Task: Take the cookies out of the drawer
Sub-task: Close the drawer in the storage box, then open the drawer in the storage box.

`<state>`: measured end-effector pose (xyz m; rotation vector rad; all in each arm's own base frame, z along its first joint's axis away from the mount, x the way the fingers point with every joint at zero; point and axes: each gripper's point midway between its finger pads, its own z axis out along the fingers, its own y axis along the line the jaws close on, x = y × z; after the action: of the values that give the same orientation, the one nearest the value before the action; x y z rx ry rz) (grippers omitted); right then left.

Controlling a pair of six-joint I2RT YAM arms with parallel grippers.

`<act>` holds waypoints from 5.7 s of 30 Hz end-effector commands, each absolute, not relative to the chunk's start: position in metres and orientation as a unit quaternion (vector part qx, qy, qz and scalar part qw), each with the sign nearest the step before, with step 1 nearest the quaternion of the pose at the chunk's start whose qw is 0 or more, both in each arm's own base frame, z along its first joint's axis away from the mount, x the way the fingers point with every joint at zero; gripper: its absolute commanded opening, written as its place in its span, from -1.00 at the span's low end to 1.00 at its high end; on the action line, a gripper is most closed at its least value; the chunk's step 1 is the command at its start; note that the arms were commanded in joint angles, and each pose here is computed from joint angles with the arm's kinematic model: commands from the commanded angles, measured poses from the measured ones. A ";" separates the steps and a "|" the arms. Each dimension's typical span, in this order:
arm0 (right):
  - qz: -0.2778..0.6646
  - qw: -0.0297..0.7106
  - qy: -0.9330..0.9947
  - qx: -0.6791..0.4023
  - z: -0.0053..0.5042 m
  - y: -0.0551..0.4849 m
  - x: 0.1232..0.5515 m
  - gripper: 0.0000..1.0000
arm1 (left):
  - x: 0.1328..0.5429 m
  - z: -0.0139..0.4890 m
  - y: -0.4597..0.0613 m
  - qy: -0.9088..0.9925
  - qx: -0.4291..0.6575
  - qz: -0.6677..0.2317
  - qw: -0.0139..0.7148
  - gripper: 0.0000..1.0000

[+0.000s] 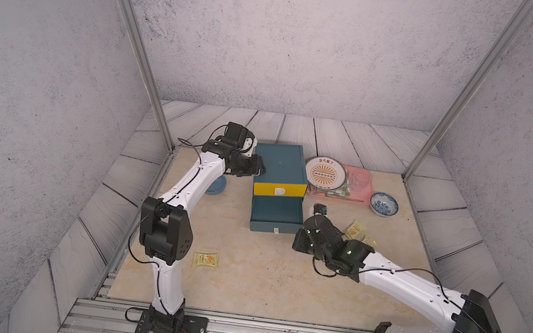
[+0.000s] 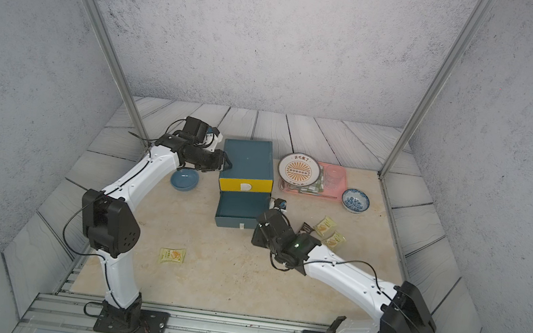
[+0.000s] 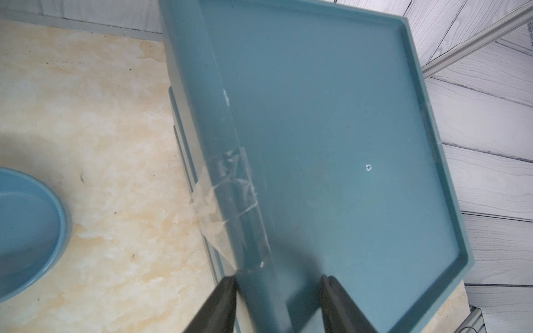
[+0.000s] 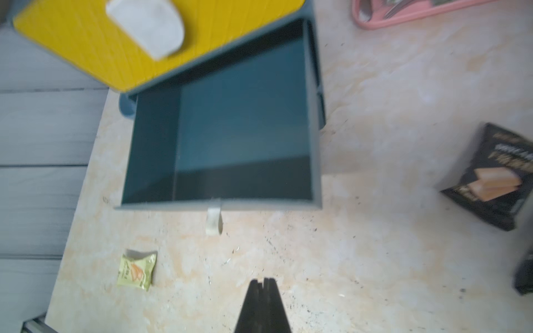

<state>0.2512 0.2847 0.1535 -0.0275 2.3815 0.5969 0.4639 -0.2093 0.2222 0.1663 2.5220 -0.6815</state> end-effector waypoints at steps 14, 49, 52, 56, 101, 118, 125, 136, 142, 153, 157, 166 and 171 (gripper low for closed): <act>0.249 0.459 0.851 0.044 0.140 0.333 0.306 -1.00 | 0.415 0.128 -0.205 0.971 0.061 -0.212 0.089 -0.04; 0.315 0.398 0.855 0.108 0.132 0.334 0.391 -0.62 | 0.426 0.124 -0.214 0.964 0.057 -0.247 0.084 -0.05; 0.360 0.364 0.845 0.154 0.119 0.326 0.369 -0.31 | 0.429 0.125 -0.211 0.963 0.051 -0.248 0.089 -0.05; 0.422 0.333 0.817 0.210 0.102 0.321 0.354 -0.03 | 0.432 0.127 -0.208 0.963 0.046 -0.250 0.092 -0.05; 0.537 0.326 0.679 0.379 0.016 0.315 0.423 -0.32 | 0.430 0.121 -0.198 0.964 0.034 -0.250 0.086 -0.04; 0.523 0.283 0.711 0.375 0.011 0.293 0.345 -1.00 | 0.434 0.117 -0.194 0.963 0.022 -0.254 0.083 -0.04; 0.510 0.262 0.732 0.369 0.003 0.299 0.294 -1.00 | 0.433 0.113 -0.192 0.964 0.021 -0.252 0.081 -0.04; 0.505 0.260 0.738 0.363 0.003 0.302 0.278 -1.00 | 0.428 0.115 -0.190 0.965 0.021 -0.250 0.083 -0.02; 0.501 0.261 0.740 0.365 0.004 0.292 0.272 -0.39 | 0.424 0.117 -0.190 0.963 0.022 -0.253 0.088 0.07; 0.514 0.237 0.768 0.300 0.073 0.295 0.250 0.13 | 0.446 0.222 -0.186 0.936 0.001 -0.289 0.201 0.41; 0.427 0.227 0.842 0.240 0.108 0.269 0.243 0.13 | 0.434 0.266 -0.175 0.927 -0.015 -0.284 0.244 0.48; 0.275 0.114 0.954 0.025 0.154 0.194 0.262 0.13 | 0.320 0.248 -0.194 0.947 -0.025 -0.196 0.252 0.46; 0.227 0.093 0.966 -0.077 0.150 0.196 0.280 0.08 | 0.279 0.222 -0.215 0.952 -0.047 -0.175 0.249 0.40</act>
<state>0.3247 0.2059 0.1723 0.0820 2.6610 0.7583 0.2781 -0.2262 0.2417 0.0413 2.5865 -0.6188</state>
